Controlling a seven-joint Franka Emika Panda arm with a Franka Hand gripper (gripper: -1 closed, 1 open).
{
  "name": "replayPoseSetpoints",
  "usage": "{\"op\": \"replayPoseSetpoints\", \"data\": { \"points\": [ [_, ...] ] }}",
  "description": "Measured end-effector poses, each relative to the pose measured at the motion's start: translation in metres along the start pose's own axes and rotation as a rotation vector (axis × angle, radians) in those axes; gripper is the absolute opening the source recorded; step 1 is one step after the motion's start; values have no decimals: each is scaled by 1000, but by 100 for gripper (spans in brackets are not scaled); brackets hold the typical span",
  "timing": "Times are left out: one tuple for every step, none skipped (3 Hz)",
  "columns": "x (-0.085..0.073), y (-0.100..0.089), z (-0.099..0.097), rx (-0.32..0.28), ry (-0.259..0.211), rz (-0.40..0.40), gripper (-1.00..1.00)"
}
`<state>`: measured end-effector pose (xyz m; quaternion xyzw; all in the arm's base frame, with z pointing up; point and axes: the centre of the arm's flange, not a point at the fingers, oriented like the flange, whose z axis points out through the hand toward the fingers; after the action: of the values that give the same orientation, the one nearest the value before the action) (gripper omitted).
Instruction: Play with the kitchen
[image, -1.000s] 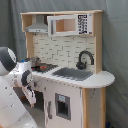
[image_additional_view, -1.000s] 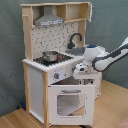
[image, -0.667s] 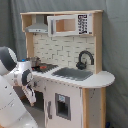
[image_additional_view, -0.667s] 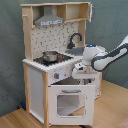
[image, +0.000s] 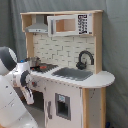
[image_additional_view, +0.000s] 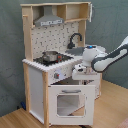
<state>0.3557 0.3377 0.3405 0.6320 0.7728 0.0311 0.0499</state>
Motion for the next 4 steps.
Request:
{"op": "replayPoseSetpoints", "data": {
  "points": [
    [10, -8, 13, 22, -15, 44, -100],
    [9, -8, 26, 40, -31, 89, -100],
    [21, -13, 36, 46, -39, 135, -100],
    [42, -18, 38, 35, -33, 169, -100]
  ]
}}
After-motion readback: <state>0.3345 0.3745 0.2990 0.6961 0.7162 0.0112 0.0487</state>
